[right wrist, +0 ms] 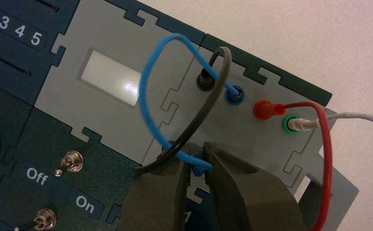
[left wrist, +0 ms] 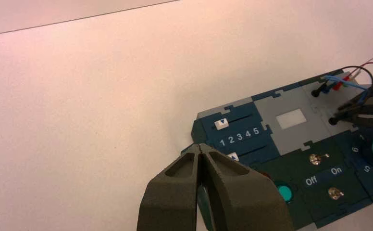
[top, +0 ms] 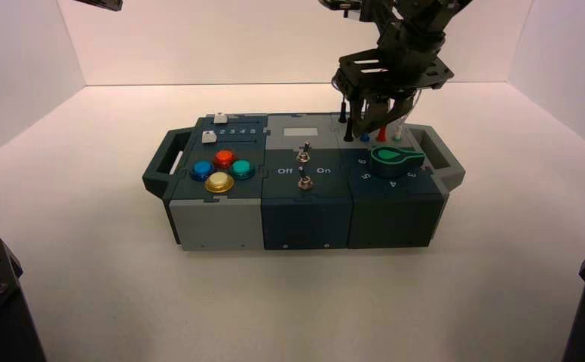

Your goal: Insert the blue wire.

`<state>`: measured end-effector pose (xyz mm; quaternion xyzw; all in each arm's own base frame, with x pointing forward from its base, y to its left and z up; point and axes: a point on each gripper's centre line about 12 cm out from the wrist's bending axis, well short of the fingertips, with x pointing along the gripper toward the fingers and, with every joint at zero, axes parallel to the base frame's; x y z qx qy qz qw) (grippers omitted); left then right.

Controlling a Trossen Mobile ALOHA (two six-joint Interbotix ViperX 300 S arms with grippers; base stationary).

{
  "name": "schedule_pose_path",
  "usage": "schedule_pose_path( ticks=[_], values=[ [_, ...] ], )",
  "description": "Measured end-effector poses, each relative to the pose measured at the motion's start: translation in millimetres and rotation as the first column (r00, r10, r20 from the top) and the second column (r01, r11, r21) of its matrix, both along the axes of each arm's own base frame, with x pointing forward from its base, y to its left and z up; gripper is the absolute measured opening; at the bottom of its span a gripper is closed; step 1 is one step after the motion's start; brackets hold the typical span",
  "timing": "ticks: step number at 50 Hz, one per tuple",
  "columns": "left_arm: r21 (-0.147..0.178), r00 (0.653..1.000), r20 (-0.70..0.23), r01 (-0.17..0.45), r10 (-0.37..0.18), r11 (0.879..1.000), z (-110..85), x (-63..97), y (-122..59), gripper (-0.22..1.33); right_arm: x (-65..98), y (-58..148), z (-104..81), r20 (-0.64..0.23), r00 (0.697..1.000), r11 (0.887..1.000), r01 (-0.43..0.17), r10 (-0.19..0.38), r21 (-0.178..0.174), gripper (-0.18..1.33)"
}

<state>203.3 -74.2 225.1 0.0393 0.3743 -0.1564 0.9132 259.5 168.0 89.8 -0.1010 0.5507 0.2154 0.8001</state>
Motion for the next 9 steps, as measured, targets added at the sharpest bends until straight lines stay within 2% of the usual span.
schedule_pose_path(
  ticks=[9],
  values=[
    [-0.005, 1.0, 0.013, -0.005, 0.005, 1.0, 2.1, -0.5, 1.3, -0.16, -6.2, -2.2, 1.4, -0.001, 1.0, 1.0, -0.002, 0.002, 0.001, 0.3]
  ],
)
